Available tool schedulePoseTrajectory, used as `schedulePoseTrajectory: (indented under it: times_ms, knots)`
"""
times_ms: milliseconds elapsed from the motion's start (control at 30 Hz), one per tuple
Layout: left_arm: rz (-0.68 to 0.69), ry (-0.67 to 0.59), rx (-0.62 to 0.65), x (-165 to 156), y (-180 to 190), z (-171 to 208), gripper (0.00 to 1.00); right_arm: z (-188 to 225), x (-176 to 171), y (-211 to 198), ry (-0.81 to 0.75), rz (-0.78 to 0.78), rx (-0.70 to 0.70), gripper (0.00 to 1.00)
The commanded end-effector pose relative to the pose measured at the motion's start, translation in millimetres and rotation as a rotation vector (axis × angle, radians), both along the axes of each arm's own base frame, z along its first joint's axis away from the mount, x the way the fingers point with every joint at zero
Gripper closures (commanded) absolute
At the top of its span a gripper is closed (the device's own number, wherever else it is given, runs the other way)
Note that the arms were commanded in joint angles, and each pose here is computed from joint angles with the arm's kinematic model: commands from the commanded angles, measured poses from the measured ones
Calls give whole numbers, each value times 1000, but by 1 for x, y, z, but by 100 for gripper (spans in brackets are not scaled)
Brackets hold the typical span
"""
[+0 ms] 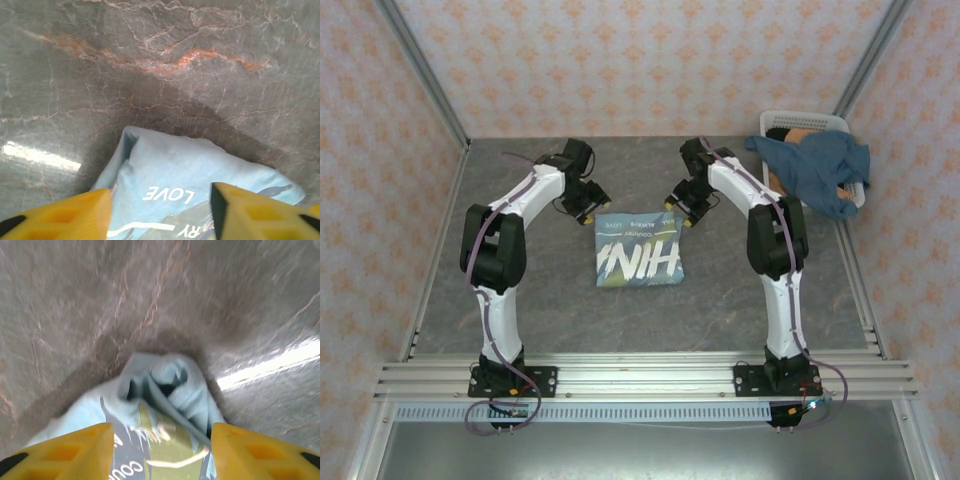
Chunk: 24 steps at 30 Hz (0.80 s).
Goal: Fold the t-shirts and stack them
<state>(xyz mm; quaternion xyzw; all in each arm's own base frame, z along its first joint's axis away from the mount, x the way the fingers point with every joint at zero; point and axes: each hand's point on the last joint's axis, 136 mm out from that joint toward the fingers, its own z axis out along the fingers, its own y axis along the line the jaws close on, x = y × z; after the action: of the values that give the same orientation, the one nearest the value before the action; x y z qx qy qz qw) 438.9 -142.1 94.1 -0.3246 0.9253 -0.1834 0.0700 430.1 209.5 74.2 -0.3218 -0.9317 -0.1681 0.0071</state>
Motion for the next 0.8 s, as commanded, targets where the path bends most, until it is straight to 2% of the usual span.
schedulePoseTrajectory:
  times_ms: [0, 133, 267, 367, 433, 533, 767]
  knots:
    - [-21, -186, 6, -1, 7, 77, 40, 54, 8, -16, -164, 19, -55, 42]
    - [44, -174, -51, -56, 9, 87, 39, 66, -19, -27, -227, -5, -35, 41]
    - [126, -102, -145, -124, -13, 64, 42, 62, -55, -28, -287, 0, 15, 46]
    - [207, -62, -193, -161, -27, 45, 41, 52, -70, -20, -292, 49, 60, 47]
    - [244, -45, -239, -176, -38, 35, 38, 43, -75, -12, -279, 102, 72, 47]
    - [287, -23, -252, -191, -48, 24, 29, 30, -70, -1, -284, 191, 59, 46]
    - [365, 33, -313, -196, -76, -5, 26, 5, -34, 5, -248, 270, -30, 50]
